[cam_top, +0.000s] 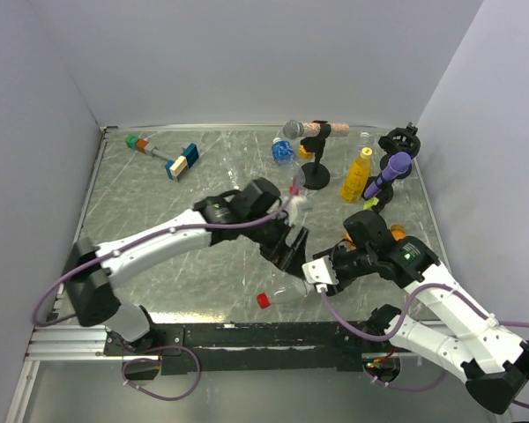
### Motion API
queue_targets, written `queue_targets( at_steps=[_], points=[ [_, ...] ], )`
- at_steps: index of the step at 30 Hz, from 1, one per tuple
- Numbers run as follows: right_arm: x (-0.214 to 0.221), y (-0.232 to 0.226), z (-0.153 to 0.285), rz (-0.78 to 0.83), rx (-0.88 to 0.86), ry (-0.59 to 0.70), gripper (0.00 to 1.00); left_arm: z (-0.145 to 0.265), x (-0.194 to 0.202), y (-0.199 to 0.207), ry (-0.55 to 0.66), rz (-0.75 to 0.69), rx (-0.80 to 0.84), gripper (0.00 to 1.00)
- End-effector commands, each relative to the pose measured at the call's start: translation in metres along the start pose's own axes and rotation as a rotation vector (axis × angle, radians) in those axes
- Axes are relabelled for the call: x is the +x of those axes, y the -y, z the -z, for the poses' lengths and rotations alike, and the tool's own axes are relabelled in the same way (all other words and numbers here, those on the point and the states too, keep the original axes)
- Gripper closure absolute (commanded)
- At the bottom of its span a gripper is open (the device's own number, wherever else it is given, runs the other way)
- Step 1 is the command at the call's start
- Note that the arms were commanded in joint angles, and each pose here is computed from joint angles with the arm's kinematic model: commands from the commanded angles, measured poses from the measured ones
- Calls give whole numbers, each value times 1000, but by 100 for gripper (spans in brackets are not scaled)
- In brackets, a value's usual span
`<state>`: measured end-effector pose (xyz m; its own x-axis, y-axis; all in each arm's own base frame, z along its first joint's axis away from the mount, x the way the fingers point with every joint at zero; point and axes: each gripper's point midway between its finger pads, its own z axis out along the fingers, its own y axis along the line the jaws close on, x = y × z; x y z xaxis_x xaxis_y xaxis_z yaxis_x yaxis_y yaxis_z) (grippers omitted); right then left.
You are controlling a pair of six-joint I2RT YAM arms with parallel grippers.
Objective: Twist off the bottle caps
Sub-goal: Pass from the left arm to the right, then unscrew the bottle cap from the plastic bottle.
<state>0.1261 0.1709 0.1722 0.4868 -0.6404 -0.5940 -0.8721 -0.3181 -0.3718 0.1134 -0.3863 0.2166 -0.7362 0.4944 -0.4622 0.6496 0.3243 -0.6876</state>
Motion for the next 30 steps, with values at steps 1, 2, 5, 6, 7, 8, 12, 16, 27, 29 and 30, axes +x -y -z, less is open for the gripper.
queue_targets(
  at_steps=[1, 2, 5, 6, 7, 8, 12, 16, 27, 29, 30],
  points=[
    [-15, -13, 5, -98, -1, 110, 70, 58, -46, 3, 308, -61, -153, 3],
    [-16, -13, 5, -131, 8, 127, 71, 69, -48, 2, 357, -63, -189, 1],
    [-16, -13, 7, -247, 37, 172, 71, 119, -58, 2, 600, -60, -298, 3],
    [-15, -11, 8, -291, 54, 188, 71, 138, -59, 5, 691, -57, -312, 3],
    [-18, -11, 8, -319, 57, 223, 71, 145, -54, -2, 751, -40, -324, 3],
    [-19, -9, 9, -362, 67, 250, 71, 156, -50, 0, 819, -49, -306, 3],
    [-23, 2, 17, -482, 94, 353, 71, 175, -29, 21, 973, -144, -146, 3],
    [-24, 10, 21, -575, 83, 456, 71, 178, -14, 22, 1001, -168, -103, 3],
    [-16, 8, 18, -605, 87, 457, 71, 140, -23, 33, 888, -372, -19, 3],
    [-15, 9, 19, -605, 93, 455, 70, 134, -23, 34, 877, -446, -8, 3],
    [-15, 9, 18, -604, 91, 451, 70, 132, -22, 36, 874, -484, -1, 3]
  ],
)
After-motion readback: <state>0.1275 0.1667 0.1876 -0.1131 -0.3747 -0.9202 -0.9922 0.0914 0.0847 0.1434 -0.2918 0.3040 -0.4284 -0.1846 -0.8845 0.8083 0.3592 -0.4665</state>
